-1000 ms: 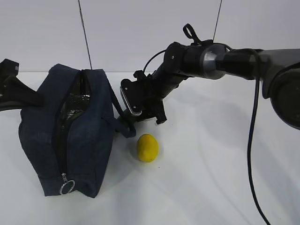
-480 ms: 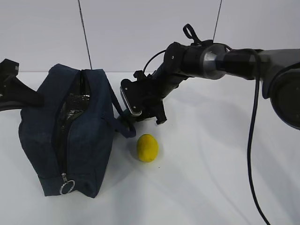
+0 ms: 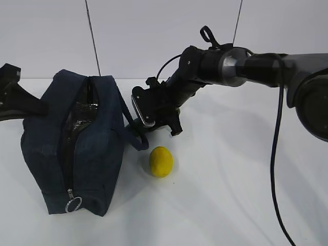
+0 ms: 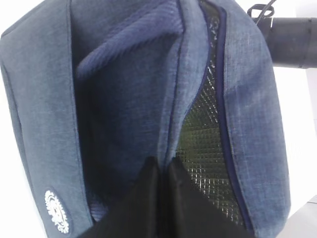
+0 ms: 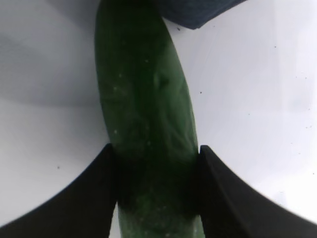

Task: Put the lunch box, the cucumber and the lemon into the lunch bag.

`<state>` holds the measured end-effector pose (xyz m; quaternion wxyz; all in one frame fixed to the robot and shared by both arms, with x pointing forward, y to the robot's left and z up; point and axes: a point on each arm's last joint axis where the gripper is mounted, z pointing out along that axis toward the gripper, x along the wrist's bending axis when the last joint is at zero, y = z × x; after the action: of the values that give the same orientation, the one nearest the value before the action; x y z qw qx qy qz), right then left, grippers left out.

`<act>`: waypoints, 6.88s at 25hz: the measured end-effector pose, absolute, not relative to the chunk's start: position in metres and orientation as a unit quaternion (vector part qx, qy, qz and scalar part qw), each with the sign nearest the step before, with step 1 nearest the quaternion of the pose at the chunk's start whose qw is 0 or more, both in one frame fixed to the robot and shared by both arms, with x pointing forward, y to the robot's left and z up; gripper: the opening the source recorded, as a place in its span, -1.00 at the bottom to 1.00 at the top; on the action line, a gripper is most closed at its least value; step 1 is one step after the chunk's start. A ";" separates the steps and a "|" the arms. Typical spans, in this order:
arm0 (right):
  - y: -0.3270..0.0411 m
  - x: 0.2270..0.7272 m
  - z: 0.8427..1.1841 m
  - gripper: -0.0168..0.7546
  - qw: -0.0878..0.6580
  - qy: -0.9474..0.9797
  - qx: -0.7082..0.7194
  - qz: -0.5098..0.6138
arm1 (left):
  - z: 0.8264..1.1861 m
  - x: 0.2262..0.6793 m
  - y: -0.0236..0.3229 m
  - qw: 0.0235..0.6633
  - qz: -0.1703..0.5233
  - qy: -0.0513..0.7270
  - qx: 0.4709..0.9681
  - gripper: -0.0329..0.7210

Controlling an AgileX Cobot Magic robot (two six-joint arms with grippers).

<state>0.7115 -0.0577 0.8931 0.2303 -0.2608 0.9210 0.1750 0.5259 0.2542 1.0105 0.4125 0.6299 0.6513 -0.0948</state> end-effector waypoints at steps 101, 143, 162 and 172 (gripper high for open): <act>0.039 0.602 1.032 -0.03 -0.111 0.714 0.658 0.213 | 1.019 0.533 0.251 0.462 -0.109 0.668 0.573 -0.92; 0.026 0.590 1.103 0.52 -0.019 0.852 0.439 0.286 | 1.019 0.531 0.250 0.463 -0.118 0.661 0.579 -0.92; -0.028 0.602 1.170 0.52 0.314 0.889 0.274 0.188 | 1.020 0.530 0.248 0.463 -0.128 0.656 0.582 -0.92; -0.025 0.593 1.153 0.53 0.227 0.904 0.294 0.212 | 1.020 0.529 0.247 0.463 -0.133 0.654 0.584 -0.92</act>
<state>0.5926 -0.0245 1.1535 0.2275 0.2942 0.9039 0.2115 0.5288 0.2475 1.0201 0.4629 0.5837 0.6537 -0.1331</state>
